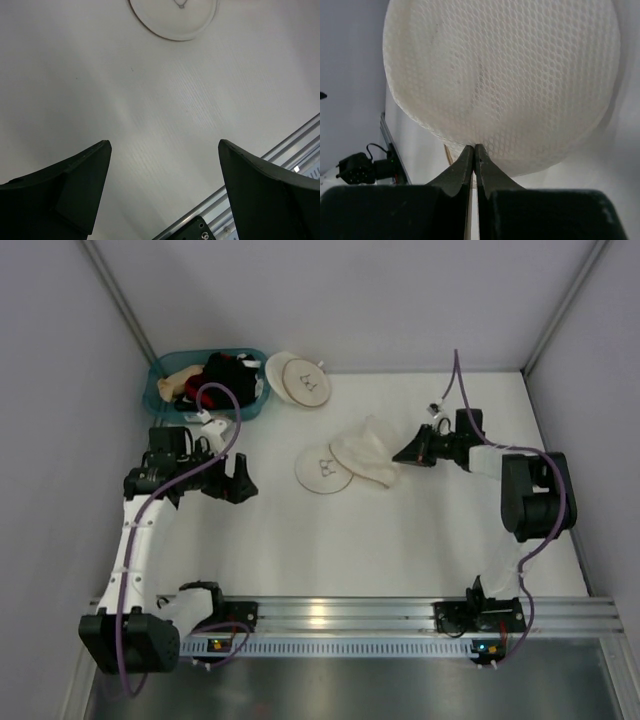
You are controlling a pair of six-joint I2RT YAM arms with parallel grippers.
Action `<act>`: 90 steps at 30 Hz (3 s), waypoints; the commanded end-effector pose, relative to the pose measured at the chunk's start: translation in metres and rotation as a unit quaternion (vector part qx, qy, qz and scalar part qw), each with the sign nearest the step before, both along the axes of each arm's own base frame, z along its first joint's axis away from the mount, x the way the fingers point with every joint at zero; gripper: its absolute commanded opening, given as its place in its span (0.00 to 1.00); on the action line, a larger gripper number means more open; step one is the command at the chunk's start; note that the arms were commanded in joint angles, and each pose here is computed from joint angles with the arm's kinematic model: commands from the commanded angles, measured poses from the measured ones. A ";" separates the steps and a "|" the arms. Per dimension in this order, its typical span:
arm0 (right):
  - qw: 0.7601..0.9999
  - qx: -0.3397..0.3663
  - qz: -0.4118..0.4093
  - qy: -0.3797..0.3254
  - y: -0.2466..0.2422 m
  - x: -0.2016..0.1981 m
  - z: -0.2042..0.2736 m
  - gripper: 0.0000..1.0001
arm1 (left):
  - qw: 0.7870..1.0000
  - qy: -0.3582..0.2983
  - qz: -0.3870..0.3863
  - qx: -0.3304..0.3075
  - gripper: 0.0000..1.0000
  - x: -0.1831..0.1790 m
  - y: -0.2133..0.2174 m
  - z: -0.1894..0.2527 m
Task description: Place the bra in the laundry bag and zip it closed
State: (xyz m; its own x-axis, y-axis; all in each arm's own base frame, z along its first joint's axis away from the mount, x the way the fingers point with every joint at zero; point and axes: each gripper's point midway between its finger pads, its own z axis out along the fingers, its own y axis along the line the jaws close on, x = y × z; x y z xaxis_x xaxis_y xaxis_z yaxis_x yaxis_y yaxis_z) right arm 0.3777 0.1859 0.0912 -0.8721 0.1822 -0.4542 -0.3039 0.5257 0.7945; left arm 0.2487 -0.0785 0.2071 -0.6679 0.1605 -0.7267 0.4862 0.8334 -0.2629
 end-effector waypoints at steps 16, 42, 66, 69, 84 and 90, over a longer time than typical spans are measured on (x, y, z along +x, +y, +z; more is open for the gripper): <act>0.998 0.017 -0.058 0.009 -0.025 0.024 -0.011 0.00 | 0.998 0.002 0.055 -0.010 0.74 0.131 -0.104 -0.049; 0.999 0.013 -0.044 -0.011 -0.029 0.017 0.012 0.00 | 0.985 0.102 0.136 0.028 0.44 0.235 -0.160 -0.186; 0.996 0.037 -0.072 -0.041 -0.057 0.027 0.052 0.00 | 0.996 -0.063 0.010 -0.064 0.00 0.155 -0.156 0.026; 0.995 0.041 -0.084 -0.026 -0.062 0.033 0.047 0.00 | 0.994 -0.047 -0.009 -0.102 0.00 0.138 -0.165 0.039; 0.988 0.046 -0.138 0.056 -0.095 0.058 -0.012 0.24 | 0.953 0.043 -0.111 -0.278 0.00 0.086 -0.209 0.111; 0.985 -0.018 -0.160 -0.054 -0.116 0.068 0.058 0.41 | 0.955 0.056 -0.081 -0.279 0.00 0.081 -0.203 0.110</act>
